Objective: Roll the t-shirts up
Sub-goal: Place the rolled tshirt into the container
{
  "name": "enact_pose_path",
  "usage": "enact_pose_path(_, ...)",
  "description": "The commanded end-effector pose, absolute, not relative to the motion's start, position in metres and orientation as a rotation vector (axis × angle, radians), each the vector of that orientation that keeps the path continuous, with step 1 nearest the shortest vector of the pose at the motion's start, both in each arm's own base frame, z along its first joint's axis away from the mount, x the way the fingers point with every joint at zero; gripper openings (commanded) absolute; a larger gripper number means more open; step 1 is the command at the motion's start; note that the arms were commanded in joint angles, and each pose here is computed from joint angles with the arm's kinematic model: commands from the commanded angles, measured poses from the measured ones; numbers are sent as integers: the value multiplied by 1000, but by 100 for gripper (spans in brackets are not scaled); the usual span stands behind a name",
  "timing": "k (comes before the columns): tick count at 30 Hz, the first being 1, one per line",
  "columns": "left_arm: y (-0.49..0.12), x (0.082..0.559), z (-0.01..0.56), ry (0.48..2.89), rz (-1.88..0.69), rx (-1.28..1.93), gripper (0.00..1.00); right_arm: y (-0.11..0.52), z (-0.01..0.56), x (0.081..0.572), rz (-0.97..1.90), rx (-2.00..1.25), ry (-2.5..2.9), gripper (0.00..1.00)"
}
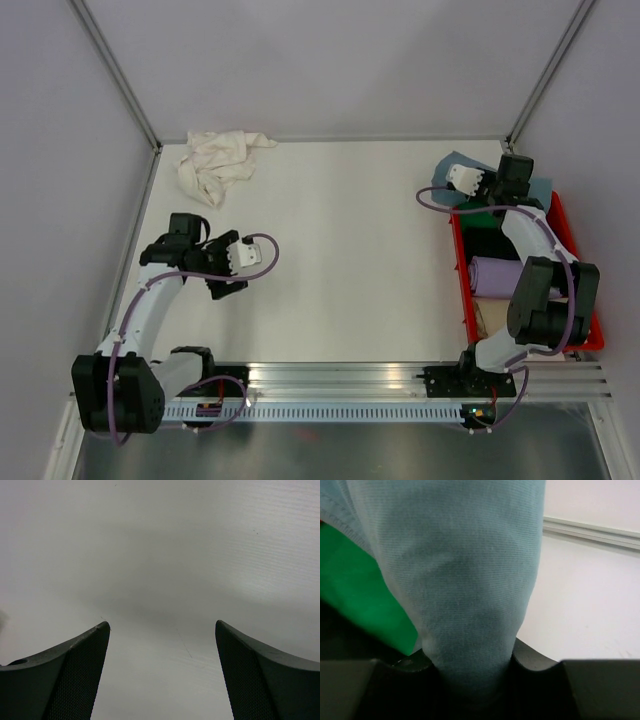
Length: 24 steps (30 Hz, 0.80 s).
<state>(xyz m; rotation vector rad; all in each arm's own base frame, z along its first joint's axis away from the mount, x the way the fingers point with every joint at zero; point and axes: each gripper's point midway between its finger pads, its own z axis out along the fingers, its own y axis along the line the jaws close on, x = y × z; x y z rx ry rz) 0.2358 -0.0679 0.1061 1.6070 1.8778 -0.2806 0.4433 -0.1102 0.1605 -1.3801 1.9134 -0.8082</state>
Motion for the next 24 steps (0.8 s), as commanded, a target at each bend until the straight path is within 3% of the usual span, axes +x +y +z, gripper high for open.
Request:
enact_pose_path(1,-64,251,122,1864,-226,1574,91,-111,202,470,-865,-1392,1731,12)
enact_pose_path(12,-67,262,132,1831,-232,1571,91,-138,114,422,-755,-1493,1907,13)
enact_pose_path(24,-70,268,136,1796,-237,1592,91,-161,118,402,-823,-1437,1890,13)
